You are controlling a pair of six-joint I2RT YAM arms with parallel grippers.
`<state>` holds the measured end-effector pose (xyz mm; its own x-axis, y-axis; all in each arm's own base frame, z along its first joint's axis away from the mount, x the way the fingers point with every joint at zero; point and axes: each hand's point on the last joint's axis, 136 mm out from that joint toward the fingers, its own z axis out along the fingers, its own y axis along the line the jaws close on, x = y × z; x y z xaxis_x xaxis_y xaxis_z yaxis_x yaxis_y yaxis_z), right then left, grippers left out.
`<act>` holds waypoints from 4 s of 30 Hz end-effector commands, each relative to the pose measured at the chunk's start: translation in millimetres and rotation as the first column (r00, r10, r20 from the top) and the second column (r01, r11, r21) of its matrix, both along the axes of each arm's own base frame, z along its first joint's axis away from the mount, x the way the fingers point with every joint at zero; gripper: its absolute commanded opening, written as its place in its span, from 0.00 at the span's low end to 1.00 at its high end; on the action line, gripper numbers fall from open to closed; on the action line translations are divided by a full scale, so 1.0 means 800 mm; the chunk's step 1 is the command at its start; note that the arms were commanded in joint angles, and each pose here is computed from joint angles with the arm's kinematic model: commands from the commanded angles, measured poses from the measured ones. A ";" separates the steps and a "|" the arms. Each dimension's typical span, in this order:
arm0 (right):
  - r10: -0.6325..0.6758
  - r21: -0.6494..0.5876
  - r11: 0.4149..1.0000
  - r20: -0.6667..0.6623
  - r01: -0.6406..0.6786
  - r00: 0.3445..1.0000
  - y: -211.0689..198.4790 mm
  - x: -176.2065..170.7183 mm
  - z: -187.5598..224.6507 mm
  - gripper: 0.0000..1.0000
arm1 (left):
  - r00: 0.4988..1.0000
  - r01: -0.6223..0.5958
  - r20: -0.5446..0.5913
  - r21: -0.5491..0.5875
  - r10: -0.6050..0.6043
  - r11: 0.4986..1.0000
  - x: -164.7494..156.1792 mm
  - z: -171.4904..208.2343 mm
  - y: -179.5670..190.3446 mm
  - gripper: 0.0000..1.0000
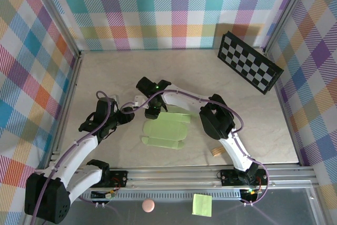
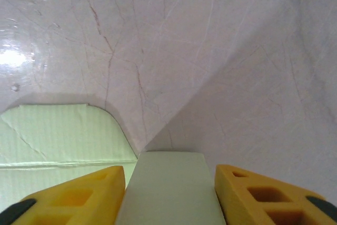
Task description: Fold the paper box
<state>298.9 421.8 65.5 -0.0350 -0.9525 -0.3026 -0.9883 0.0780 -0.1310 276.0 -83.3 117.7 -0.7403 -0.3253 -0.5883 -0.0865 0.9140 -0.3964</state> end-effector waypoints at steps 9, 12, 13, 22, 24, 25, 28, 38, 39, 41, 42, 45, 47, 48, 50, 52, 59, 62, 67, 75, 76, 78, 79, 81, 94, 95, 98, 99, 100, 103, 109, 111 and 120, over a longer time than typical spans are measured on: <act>-0.146 0.275 0.947 -0.095 0.167 0.985 -0.015 -0.023 0.122 0.70 | 0.992 0.122 0.040 -0.097 -0.119 0.988 0.014 0.034 -0.033 0.63; -0.232 0.321 0.911 -0.118 0.258 0.966 -0.033 -0.020 0.136 0.70 | 0.988 0.151 0.012 -0.144 -0.151 0.978 0.017 0.032 -0.047 0.60; -0.278 0.343 0.889 -0.120 0.303 0.953 -0.042 -0.015 0.142 0.70 | 0.986 0.166 0.036 -0.164 -0.162 0.972 0.025 0.040 -0.054 0.59; -0.662 0.401 0.559 -0.311 0.726 0.682 -0.137 0.019 0.167 0.63 | 0.962 0.264 -0.007 -0.248 -0.274 0.932 0.046 0.043 -0.108 0.53; -0.700 0.368 0.509 -0.349 0.778 0.623 -0.153 0.019 0.166 0.59 | 0.955 0.283 -0.019 -0.250 -0.297 0.926 0.049 0.039 -0.118 0.50; -0.713 0.358 0.493 -0.355 0.793 0.604 -0.159 0.017 0.165 0.58 | 0.950 0.298 -0.022 -0.249 -0.313 0.922 0.051 0.038 -0.124 0.48; -0.727 0.360 0.474 -0.355 0.803 0.588 -0.171 0.011 0.167 0.58 | 0.939 0.319 -0.054 -0.226 -0.339 0.920 0.055 0.028 -0.134 0.46; -0.758 0.339 0.462 -0.329 0.819 0.563 -0.191 0.001 0.156 0.57 | 0.905 0.376 -0.128 -0.206 -0.405 0.904 0.050 -0.002 -0.155 0.35; -0.763 0.339 0.456 -0.327 0.823 0.557 -0.193 0.002 0.157 0.57 | 0.904 0.376 -0.133 -0.206 -0.407 0.903 0.048 -0.004 -0.155 0.33; -0.772 0.331 0.449 -0.323 0.830 0.547 -0.195 0.002 0.154 0.57 | 0.903 0.373 -0.143 -0.206 -0.405 0.905 0.043 -0.009 -0.152 0.29; -0.775 0.329 0.445 -0.325 0.833 0.542 -0.196 0.002 0.154 0.57 | 0.904 0.371 -0.145 -0.205 -0.403 0.906 0.041 -0.012 -0.151 0.28; -0.786 0.312 0.432 -0.330 0.846 0.523 -0.199 0.001 0.152 0.57 | 0.906 0.363 -0.150 -0.208 -0.397 0.908 0.032 -0.018 -0.147 0.25; -0.791 0.293 0.425 -0.340 0.856 0.509 -0.199 -0.001 0.151 0.57 | 0.909 0.353 -0.153 -0.215 -0.388 0.911 0.026 -0.022 -0.145 0.25; -0.792 0.283 0.422 -0.347 0.861 0.502 -0.199 -0.002 0.149 0.57 | 0.910 0.350 -0.152 -0.218 -0.386 0.911 0.024 -0.023 -0.144 0.24; -0.793 0.264 0.410 -0.370 0.873 0.484 -0.199 -0.007 0.147 0.57 | 0.915 0.340 -0.145 -0.227 -0.377 0.912 0.021 -0.023 -0.142 0.23; -0.791 0.248 0.396 -0.397 0.884 0.465 -0.199 -0.014 0.144 0.57 | 0.919 0.334 -0.137 -0.229 -0.370 0.915 0.018 -0.023 -0.140 0.23; -0.763 0.199 0.352 -0.505 0.915 0.404 -0.195 -0.039 0.135 0.57 | 0.925 0.318 -0.139 -0.231 -0.354 0.920 0.012 -0.029 -0.136 0.24; -0.766 0.177 0.337 -0.520 0.925 0.378 -0.196 -0.044 0.122 0.57 | 0.924 0.316 -0.146 -0.227 -0.353 0.921 0.011 -0.033 -0.135 0.24; -0.761 0.150 0.329 -0.542 0.932 0.356 -0.189 -0.041 0.105 0.57 | 0.924 0.315 -0.151 -0.224 -0.352 0.922 0.010 -0.037 -0.134 0.24; -0.731 0.096 0.289 -0.620 0.952 0.285 -0.170 -0.032 0.073 0.56 | 0.922 0.318 -0.154 -0.227 -0.356 0.921 0.010 -0.038 -0.135 0.24; -0.725 0.091 0.284 -0.631 0.954 0.276 -0.167 -0.032 0.069 0.56 | 0.922 0.317 -0.155 -0.226 -0.355 0.921 0.010 -0.039 -0.135 0.24; -0.716 0.082 0.272 -0.649 0.959 0.259 -0.163 -0.031 0.063 0.55 | 0.923 0.316 -0.154 -0.224 -0.354 0.922 0.009 -0.038 -0.134 0.23; -0.709 0.084 0.265 -0.658 0.960 0.254 -0.161 -0.029 0.061 0.54 | 0.924 0.315 -0.151 -0.223 -0.352 0.922 0.009 -0.038 -0.134 0.24; -0.695 0.088 0.255 -0.675 0.963 0.246 -0.158 -0.027 0.059 0.53 | 0.925 0.313 -0.148 -0.220 -0.349 0.924 0.009 -0.037 -0.132 0.23; -0.669 0.094 0.200 -0.714 0.975 0.206 -0.164 -0.018 0.048 0.32 | 0.935 0.323 -0.075 -0.218 -0.346 0.921 0.013 -0.002 -0.132 0.29; -0.670 0.091 0.202 -0.714 0.975 0.205 -0.164 -0.019 0.047 0.32 | 0.936 0.326 -0.064 -0.222 -0.348 0.919 0.013 0.003 -0.133 0.31; -0.670 0.090 0.203 -0.713 0.975 0.205 -0.164 -0.020 0.046 0.31 | 0.938 0.326 -0.046 -0.231 -0.345 0.917 0.011 0.013 -0.133 0.35; -0.672 0.088 0.200 -0.713 0.976 0.202 -0.165 -0.019 0.045 0.31 | 0.938 0.324 -0.044 -0.234 -0.343 0.917 0.010 0.016 -0.132 0.36; -0.671 0.088 0.203 -0.713 0.975 0.204 -0.164 -0.020 0.045 0.31 | 0.939 0.322 -0.043 -0.238 -0.342 0.916 0.008 0.018 -0.132 0.37; -0.673 0.089 0.203 -0.711 0.975 0.205 -0.165 -0.020 0.046 0.31 | 0.938 0.322 -0.042 -0.265 -0.345 0.909 0.004 0.019 -0.135 0.39; -0.675 0.088 0.208 -0.708 0.974 0.208 -0.165 -0.020 0.046 0.31 | 0.930 0.318 -0.090 -0.290 -0.357 0.903 0.003 0.000 -0.140 0.37; -0.677 0.087 0.210 -0.706 0.974 0.209 -0.166 -0.021 0.045 0.31 | 0.929 0.313 -0.105 -0.290 -0.355 0.905 0.004 -0.006 -0.141 0.35; -0.676 0.098 0.211 -0.704 0.973 0.217 -0.166 -0.020 0.052 0.32 | 0.928 0.294 -0.146 -0.277 -0.342 0.915 -0.002 -0.025 -0.135 0.25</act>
<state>284.8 293.4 106.9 -0.9574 0.0353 -0.2867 -0.1570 0.7695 0.6191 284.2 -192.9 111.4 -0.8997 -0.1768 -0.3990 0.1243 0.7726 -0.6227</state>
